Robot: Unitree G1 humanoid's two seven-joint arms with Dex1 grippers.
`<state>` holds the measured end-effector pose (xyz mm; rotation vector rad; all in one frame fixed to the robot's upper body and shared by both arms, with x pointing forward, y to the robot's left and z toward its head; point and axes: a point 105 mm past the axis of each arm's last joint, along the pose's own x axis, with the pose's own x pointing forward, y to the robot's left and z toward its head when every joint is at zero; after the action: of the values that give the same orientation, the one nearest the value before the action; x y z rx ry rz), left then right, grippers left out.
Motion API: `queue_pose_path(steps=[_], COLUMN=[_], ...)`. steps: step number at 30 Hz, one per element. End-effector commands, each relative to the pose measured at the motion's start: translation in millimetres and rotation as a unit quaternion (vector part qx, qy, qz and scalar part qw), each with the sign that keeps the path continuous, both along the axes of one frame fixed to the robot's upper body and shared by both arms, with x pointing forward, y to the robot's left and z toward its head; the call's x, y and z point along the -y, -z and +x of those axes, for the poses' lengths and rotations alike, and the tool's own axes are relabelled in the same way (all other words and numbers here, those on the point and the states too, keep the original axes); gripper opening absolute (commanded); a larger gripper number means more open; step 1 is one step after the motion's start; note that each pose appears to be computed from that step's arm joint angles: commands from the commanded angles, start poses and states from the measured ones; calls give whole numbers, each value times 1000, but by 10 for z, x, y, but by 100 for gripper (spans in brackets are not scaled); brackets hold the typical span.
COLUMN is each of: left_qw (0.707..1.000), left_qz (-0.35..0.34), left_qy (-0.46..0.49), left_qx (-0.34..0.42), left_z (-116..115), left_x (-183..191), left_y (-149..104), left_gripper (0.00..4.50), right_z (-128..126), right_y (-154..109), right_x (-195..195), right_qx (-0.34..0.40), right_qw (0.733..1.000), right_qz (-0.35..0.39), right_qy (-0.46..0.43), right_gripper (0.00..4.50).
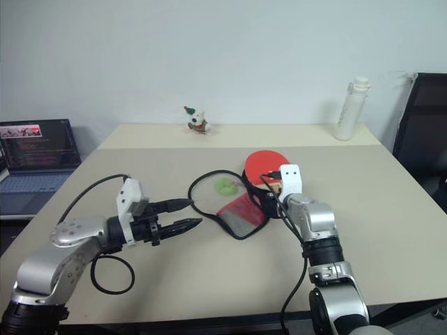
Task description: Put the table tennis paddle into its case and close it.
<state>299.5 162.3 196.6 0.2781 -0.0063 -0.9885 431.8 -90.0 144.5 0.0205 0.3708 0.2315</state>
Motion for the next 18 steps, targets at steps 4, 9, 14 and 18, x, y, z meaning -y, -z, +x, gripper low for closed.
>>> queue_pose_path(steps=[4,9,14,18], left_qw=[1000,1000,1000,1000], left_qz=[3,4,4,3], left_qy=[10,9,8,7], left_qx=[25,23,23,22], left_z=[-36,-43,-41,-42], left_x=[56,47,45,43], left_y=[-129,-114,-109,-93], left_gripper=[298,298,298,298], right_z=[143,175,191,188], right_y=[-274,-252,-221,-171], right_x=[-52,-88,-102,-97], right_qx=[59,58,56,45], right_qw=[998,998,998,999], right_qz=[0,-5,-15,-17], right_qy=[2,-1,-7,-6], right_gripper=[108,108,108,108])
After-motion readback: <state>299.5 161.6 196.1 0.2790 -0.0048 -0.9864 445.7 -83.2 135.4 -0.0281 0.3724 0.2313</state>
